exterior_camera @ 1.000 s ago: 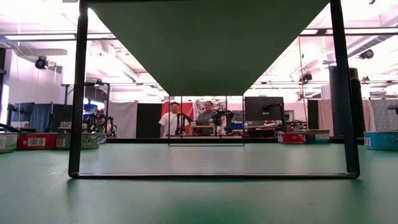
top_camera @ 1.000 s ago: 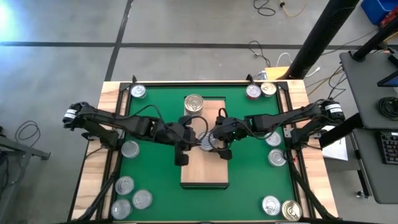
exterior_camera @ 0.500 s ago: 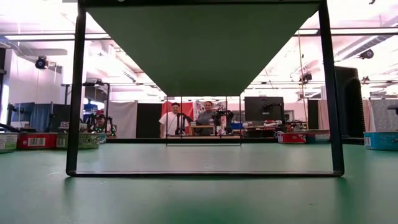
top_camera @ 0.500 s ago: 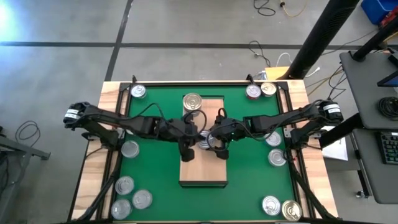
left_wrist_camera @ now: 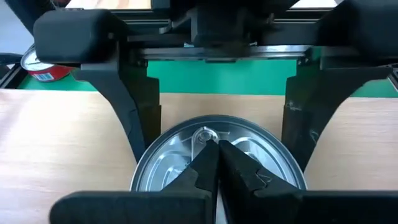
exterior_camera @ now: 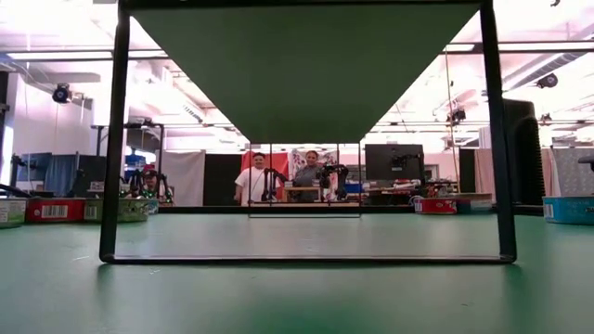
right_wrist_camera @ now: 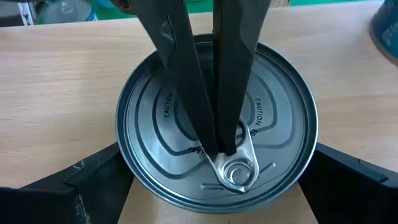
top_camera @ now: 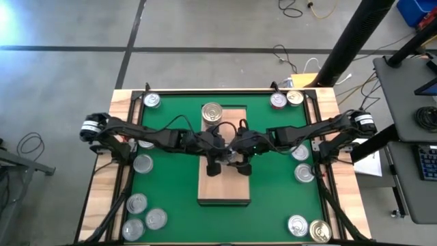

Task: Stack canned seafood by type on shelf
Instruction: Put the green tuna can on the shelf

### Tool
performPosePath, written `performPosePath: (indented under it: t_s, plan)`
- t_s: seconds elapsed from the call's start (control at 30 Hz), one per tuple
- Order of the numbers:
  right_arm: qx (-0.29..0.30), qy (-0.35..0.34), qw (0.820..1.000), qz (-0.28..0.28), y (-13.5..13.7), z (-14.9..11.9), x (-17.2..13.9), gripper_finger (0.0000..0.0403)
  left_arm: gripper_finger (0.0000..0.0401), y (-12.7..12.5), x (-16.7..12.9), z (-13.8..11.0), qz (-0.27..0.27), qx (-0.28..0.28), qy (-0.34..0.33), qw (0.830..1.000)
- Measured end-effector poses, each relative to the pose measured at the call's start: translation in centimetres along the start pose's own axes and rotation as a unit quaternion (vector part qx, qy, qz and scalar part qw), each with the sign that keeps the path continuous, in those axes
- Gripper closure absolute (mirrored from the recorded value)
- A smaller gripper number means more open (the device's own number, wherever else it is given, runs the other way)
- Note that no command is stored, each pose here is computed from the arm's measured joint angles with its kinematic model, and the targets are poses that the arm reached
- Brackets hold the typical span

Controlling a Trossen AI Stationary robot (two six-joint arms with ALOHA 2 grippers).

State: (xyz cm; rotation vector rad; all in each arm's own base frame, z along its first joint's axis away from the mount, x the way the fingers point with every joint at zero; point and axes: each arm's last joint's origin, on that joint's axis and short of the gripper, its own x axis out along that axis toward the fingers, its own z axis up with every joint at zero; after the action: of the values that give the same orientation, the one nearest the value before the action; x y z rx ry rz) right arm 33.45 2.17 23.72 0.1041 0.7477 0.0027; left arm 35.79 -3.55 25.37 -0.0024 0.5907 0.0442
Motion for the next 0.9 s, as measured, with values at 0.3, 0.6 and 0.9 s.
performPosePath:
  t_s: [0.3,0.6,0.9]
  plan:
    - [0.025,0.138,0.990,-0.015,0.3,1.9,-3.4,0.0019,0.0401,0.0,0.1,-0.6,0.005,-0.004,0.026,1.000]
    - [-0.009,0.132,0.991,-0.029,1.8,4.0,-5.6,0.0026,0.0401,-0.6,0.2,0.2,0.011,0.021,-0.041,0.999]
    - [-0.072,0.118,0.990,-0.037,5.3,4.3,-7.3,0.0162,0.0401,-1.9,-2.8,2.5,0.034,0.061,-0.137,0.988]
